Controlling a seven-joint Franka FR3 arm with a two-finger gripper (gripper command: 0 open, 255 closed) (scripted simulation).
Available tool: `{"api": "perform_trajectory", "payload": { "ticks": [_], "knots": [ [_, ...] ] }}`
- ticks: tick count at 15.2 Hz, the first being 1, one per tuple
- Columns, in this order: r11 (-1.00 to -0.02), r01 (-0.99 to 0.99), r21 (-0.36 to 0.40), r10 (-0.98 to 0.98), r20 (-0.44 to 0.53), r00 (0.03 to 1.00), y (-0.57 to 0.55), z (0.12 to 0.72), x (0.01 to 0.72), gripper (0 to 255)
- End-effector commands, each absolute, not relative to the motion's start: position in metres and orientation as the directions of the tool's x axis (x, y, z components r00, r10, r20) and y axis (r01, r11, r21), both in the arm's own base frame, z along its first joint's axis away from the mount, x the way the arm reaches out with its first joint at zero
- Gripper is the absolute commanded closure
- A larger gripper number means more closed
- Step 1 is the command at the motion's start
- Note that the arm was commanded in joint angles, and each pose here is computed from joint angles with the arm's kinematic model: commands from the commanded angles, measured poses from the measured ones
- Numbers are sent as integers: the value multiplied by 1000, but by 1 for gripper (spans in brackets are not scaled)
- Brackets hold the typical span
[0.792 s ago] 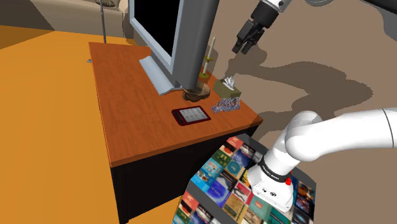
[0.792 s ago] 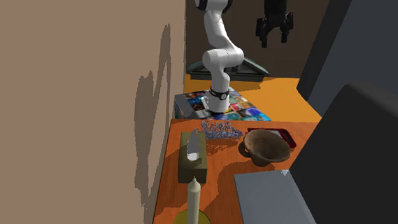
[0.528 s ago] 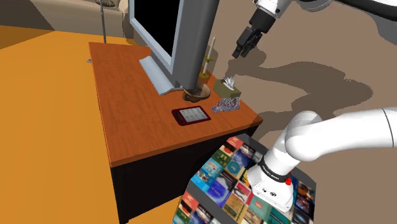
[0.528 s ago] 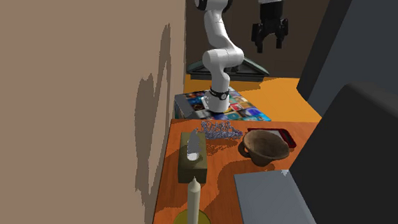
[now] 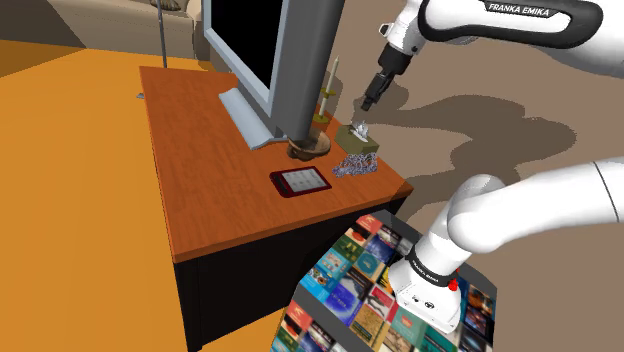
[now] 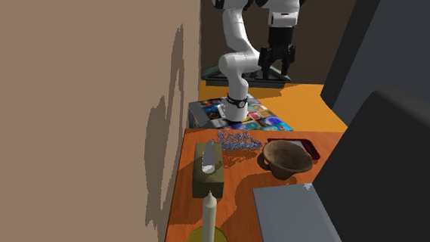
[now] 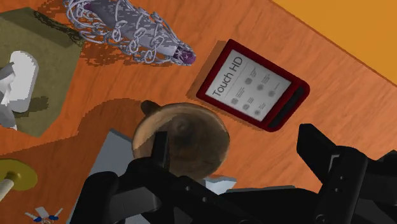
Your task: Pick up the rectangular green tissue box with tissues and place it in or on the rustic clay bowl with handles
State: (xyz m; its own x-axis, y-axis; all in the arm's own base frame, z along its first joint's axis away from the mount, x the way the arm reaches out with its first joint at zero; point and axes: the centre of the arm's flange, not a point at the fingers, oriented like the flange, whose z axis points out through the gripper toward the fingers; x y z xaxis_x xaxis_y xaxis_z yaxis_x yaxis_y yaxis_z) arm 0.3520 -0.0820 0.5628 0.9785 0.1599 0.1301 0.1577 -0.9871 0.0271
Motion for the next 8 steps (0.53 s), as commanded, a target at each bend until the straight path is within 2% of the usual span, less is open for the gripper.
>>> {"api": "perform_trajectory", "payload": {
  "ticks": [1, 8],
  "knots": [
    [-979, 196, 61, 202, 113, 973, -99, 546, 360, 0],
    [-934, 317, 166, 328, 43, 944, -155, 494, 392, 0]
  ]
}}
